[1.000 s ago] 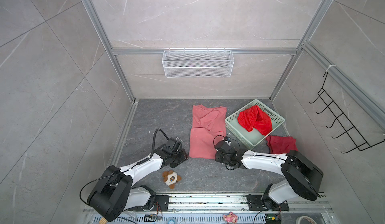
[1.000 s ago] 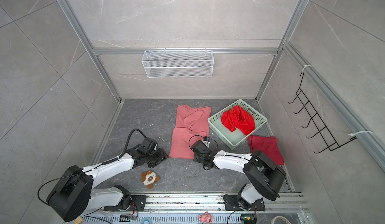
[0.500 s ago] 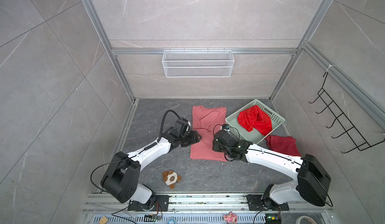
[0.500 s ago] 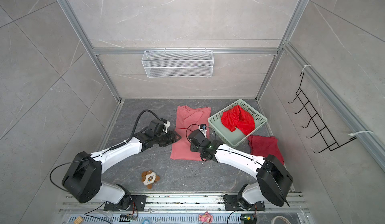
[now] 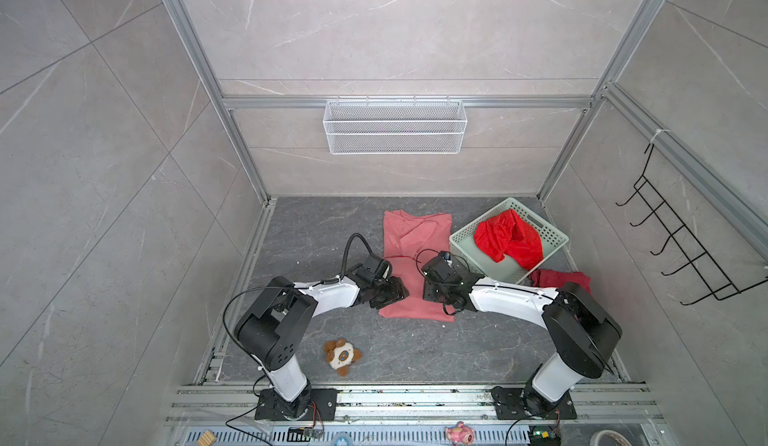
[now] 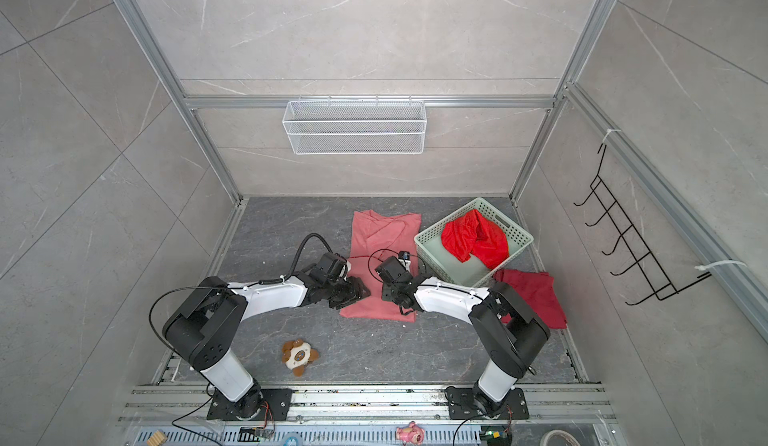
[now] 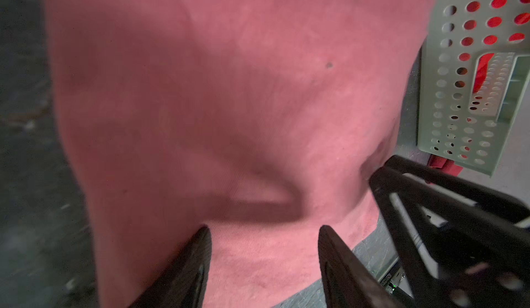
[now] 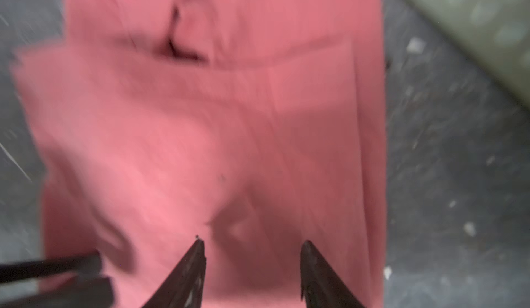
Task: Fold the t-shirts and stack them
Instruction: 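Grasp the near edge of the folded pink strip with both grippers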
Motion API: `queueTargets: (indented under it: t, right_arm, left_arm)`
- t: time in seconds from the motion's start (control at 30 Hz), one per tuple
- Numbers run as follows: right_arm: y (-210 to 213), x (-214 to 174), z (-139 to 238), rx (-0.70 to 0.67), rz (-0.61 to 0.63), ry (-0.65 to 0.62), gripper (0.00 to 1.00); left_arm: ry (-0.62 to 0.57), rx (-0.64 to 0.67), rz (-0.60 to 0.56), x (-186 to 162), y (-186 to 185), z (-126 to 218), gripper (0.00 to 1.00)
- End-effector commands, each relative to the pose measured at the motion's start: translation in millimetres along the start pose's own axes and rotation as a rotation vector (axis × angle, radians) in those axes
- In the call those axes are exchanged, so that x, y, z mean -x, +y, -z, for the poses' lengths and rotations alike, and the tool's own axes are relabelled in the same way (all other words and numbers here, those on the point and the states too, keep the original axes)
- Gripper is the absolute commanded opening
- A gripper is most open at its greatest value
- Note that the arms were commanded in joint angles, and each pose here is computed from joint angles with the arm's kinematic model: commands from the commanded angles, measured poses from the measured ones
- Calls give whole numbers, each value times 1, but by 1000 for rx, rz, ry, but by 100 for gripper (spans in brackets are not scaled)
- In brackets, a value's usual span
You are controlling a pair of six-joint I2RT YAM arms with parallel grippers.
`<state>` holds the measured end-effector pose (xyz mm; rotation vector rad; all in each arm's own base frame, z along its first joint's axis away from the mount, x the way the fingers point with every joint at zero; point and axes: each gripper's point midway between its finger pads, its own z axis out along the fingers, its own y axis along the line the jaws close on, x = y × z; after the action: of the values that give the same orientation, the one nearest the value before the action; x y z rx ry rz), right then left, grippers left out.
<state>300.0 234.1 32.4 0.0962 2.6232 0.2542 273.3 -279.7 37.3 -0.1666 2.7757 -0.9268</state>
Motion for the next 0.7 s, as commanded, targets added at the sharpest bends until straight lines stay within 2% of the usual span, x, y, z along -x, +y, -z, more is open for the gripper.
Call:
queueTargets:
  t: [0.0, 0.23, 0.33, 0.47, 0.6, 0.67]
  right_arm:
    - [1, -37, -13, 26, -11, 89, 53]
    - [24, -79, -21, 85, 76, 172, 52]
    - [27, -89, -21, 82, 91, 187, 52]
    - [13, -84, -12, 10, 103, 174, 52]
    - [-15, -75, 12, -99, 113, 132, 53]
    - [-22, -71, 23, -108, 100, 110, 54]
  left_arm:
    - [54, 125, 98, -32, 46, 5, 63]
    - [127, 157, 176, -75, 75, 23, 63]
    - [124, 160, 208, -88, 86, 34, 63]
    - [77, 162, 166, -80, 80, 49, 63]
    - [22, 96, 143, -70, 60, 64, 63]
    - [5, 72, 122, -67, 53, 71, 63]
